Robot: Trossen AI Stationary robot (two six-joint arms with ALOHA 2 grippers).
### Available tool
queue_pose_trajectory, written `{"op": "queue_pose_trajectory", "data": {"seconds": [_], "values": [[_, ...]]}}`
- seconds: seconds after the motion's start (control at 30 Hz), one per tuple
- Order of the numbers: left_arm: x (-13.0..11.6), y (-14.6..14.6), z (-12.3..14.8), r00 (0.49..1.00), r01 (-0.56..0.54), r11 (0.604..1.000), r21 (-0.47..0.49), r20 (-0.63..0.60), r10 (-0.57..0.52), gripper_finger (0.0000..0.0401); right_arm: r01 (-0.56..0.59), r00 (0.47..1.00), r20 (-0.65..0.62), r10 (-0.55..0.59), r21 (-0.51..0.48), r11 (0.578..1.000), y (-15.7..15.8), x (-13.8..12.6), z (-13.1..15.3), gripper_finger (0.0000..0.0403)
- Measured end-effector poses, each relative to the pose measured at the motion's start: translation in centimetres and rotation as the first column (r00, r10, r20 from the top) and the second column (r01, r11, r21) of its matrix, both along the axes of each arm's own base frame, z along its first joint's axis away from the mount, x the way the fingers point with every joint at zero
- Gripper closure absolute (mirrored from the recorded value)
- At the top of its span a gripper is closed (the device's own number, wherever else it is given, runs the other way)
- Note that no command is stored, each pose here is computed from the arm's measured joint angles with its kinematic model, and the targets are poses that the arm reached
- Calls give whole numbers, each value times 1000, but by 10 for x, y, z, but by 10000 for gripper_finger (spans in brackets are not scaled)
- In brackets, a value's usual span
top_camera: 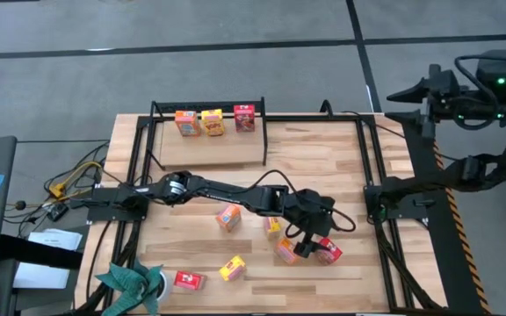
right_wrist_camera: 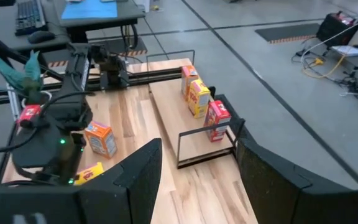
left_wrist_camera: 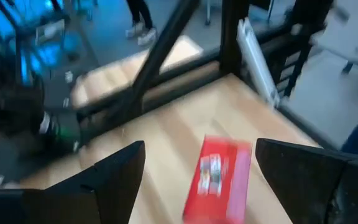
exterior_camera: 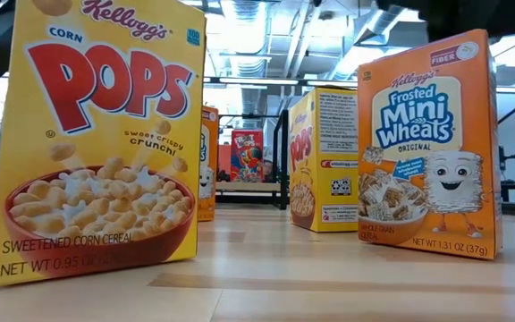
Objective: Stack cereal on shelf
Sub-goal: Put the top red cereal box on the shelf aligned with the other red cereal box
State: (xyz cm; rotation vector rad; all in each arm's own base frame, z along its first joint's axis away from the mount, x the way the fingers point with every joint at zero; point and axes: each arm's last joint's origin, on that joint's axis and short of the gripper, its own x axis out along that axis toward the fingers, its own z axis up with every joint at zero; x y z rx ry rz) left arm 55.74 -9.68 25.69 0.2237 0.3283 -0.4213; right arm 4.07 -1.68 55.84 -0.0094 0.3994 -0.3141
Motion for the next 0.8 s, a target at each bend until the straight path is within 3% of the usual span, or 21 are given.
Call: {"op": "queue_pose_trajectory", "data": {"seconds": [0.13, 0.8], "values": [[3, 1, -7, 1000, 9, 999, -50, -24, -11, 104, -4, 1000, 14, 4, -18, 1000, 4, -8, 0, 171], [6, -4, -34, 995, 11, 1000, 2, -100, -11, 104, -13, 1000, 16, 13, -43, 999, 6, -12, 1, 171]]}}
